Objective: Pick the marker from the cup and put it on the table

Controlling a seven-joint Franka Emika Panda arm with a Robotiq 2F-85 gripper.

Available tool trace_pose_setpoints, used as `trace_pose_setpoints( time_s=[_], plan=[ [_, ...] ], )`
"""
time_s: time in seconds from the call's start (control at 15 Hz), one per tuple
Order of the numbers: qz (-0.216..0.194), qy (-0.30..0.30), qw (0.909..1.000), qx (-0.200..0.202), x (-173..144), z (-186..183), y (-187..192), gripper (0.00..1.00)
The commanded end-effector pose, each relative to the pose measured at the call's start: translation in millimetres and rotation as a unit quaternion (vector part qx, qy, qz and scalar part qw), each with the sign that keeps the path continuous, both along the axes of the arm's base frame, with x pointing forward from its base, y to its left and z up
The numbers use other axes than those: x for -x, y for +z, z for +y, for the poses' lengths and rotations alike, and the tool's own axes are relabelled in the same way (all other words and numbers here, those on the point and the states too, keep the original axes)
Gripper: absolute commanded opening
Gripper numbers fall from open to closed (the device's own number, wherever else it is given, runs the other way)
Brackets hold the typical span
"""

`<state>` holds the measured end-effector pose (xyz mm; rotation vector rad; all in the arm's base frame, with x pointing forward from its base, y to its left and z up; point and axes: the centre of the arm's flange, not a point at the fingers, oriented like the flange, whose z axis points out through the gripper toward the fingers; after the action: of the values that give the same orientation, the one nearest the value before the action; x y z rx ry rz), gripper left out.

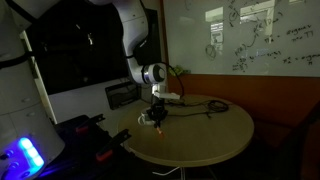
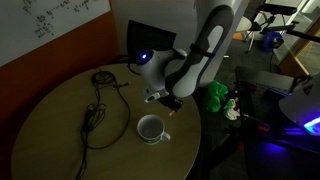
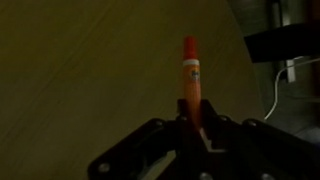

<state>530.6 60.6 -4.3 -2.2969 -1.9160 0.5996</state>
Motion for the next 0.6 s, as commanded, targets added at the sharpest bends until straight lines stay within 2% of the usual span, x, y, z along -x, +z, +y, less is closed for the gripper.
trace_pose_setpoints(
  time_s=[0.0, 0.13, 0.2, 0.27, 0.4, 0.53],
  plan=[
    [-0.011, 0.0, 0.9993, 0.034, -5, -1, -14, 0.05],
    [-0.022, -0.001, 0.9986, 0.049, -6, -2, -20, 0.05],
    [-0.027, 0.001, 0.9983, 0.052, -6, -2, -20, 0.34],
    [-0.032, 0.002, 0.9981, 0.054, -7, -2, -18, 0.44],
    [-0.044, 0.011, 0.9978, 0.048, -10, -3, -10, 0.58],
    [-0.066, 0.014, 0.9973, 0.028, -14, -3, 6, 0.73]
  ],
)
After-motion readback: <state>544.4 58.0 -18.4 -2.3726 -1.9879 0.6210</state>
